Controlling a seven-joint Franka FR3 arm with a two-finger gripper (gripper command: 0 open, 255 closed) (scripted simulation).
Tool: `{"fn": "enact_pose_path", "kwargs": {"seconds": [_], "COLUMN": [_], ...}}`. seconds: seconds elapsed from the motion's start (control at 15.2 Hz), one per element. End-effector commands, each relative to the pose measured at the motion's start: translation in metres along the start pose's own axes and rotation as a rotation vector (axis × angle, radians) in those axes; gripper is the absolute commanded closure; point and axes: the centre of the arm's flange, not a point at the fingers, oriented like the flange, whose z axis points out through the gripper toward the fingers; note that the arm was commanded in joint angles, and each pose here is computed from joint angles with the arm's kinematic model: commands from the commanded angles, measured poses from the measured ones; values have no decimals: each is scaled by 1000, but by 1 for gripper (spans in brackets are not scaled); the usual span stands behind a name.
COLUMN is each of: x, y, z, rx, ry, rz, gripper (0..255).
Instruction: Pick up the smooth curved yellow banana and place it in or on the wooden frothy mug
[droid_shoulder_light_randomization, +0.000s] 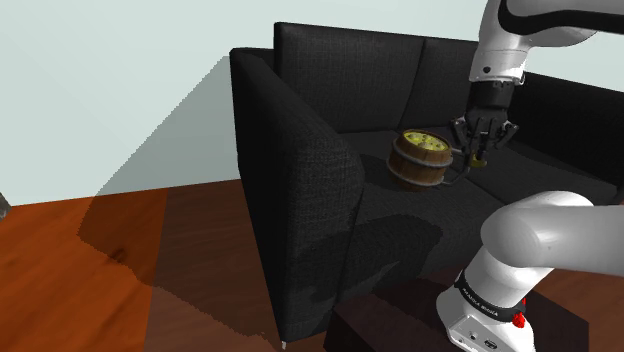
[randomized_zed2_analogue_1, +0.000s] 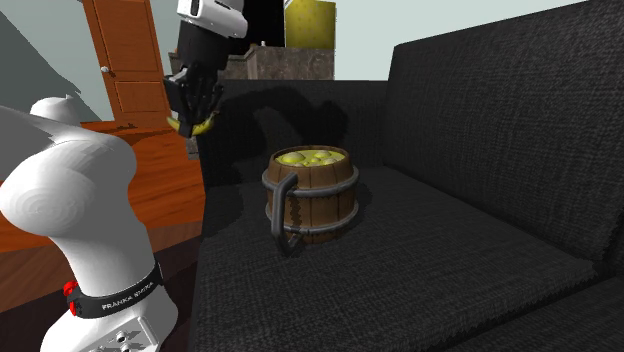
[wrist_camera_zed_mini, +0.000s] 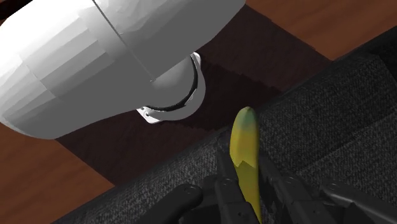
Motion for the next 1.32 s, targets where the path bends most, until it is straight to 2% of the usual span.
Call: {"fn": "enact_pose_path", "kwargs": {"seconds": [0.0, 0.33, 1.25], "x": [-4, -12, 164], "y": [1, 3, -5], "z": [-10, -35, -89], "rx": [0, 0, 0], "ry": [0, 0, 0], "rz": [0, 0, 0], "gripper": [255, 255, 255]}}
